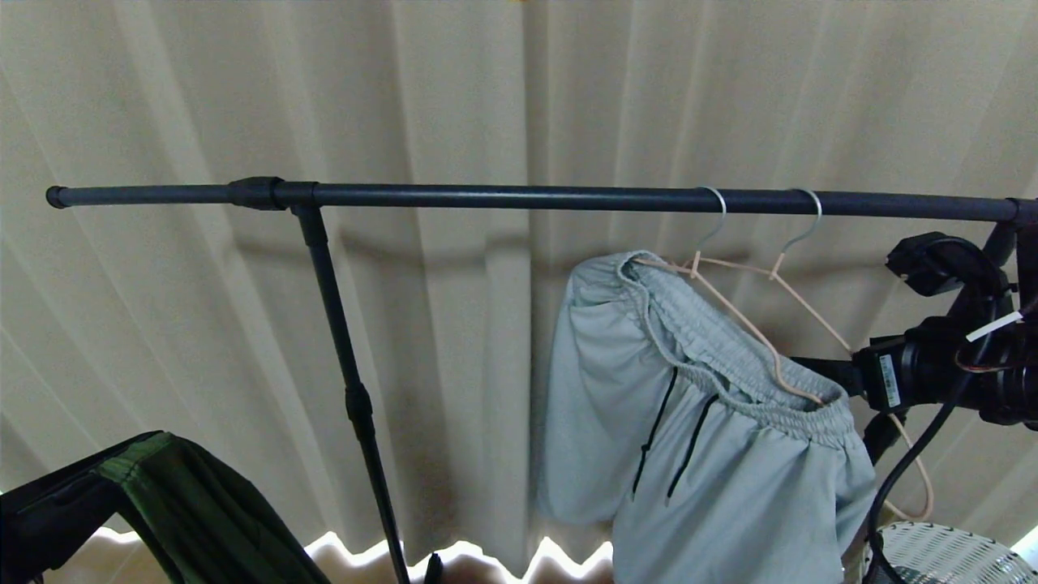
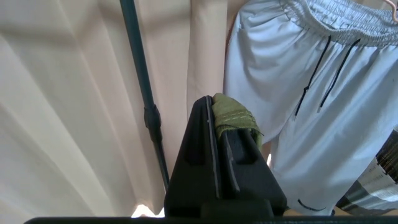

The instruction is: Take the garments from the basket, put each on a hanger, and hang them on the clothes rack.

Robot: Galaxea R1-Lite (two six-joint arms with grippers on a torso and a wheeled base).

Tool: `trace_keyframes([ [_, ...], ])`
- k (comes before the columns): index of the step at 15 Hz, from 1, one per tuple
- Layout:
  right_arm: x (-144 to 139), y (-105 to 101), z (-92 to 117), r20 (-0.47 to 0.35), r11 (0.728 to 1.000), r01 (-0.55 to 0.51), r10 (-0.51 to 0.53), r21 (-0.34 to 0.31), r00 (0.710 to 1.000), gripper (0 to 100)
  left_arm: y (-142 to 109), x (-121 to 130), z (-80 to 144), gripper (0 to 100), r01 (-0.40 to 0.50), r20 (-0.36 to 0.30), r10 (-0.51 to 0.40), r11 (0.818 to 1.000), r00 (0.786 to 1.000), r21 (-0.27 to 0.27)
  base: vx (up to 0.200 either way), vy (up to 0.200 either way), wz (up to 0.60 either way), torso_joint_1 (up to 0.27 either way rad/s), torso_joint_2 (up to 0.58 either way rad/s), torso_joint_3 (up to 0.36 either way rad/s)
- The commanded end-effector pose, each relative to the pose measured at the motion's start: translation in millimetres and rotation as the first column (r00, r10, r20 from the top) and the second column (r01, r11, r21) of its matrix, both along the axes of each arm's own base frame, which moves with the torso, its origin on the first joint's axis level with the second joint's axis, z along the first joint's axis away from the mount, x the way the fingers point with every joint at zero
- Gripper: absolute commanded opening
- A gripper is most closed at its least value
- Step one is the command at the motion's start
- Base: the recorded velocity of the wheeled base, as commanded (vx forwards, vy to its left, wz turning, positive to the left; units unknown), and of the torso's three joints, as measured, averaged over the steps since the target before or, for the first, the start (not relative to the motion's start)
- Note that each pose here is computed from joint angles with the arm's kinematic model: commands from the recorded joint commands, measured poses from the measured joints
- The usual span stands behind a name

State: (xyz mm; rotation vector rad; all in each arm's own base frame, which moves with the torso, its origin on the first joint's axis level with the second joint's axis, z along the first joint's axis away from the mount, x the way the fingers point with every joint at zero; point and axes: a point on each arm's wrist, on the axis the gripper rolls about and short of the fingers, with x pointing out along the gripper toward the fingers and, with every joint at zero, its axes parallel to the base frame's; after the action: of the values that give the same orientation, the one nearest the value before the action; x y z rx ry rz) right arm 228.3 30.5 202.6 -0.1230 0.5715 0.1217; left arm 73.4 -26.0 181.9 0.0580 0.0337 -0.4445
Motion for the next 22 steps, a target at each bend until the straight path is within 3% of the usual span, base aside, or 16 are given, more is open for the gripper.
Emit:
trace_keyframes([
  [1,-3.8,-0.7,2.2,0.011,1.000,0.001,-0.001,0.001,1.000,0,-0.1,0.2,0.1,0,0.000,0.000,0.000,1.000,1.000,0.000,0.000,0.000,0.00,0.000,0.00,0.000],
  [6,-5.0,-0.2,-8.5,-0.029,1.000,-0.013,0.013,0.004,0.999,0,0.0,0.0,0.7,0,0.000,0.003,0.000,1.000,1.000,-0.001,0.000,0.000,0.00,0.000,0.00,0.000],
  [12,-13.0,-0.9,4.4,0.033,0.999,-0.025,0.025,0.028,0.999,0,-0.1,0.2,0.1,0,0.000,0.000,0.000,1.000,1.000,0.000,0.000,0.000,0.00,0.000,0.00,0.000],
  [18,-44.3,-5.7,26.9,0.142,0.996,-0.010,-0.003,0.087,0.990,0,0.5,-1.5,1.8,0,-0.001,0.017,0.001,1.000,1.000,0.004,0.000,0.000,0.00,0.000,0.00,0.000],
  [22,-61.9,-8.2,24.0,0.153,0.996,-0.004,-0.009,0.085,0.988,0,0.9,-1.8,1.5,0,-0.005,0.033,0.004,0.999,0.999,0.039,-0.050,0.000,0.00,0.002,0.00,0.001],
])
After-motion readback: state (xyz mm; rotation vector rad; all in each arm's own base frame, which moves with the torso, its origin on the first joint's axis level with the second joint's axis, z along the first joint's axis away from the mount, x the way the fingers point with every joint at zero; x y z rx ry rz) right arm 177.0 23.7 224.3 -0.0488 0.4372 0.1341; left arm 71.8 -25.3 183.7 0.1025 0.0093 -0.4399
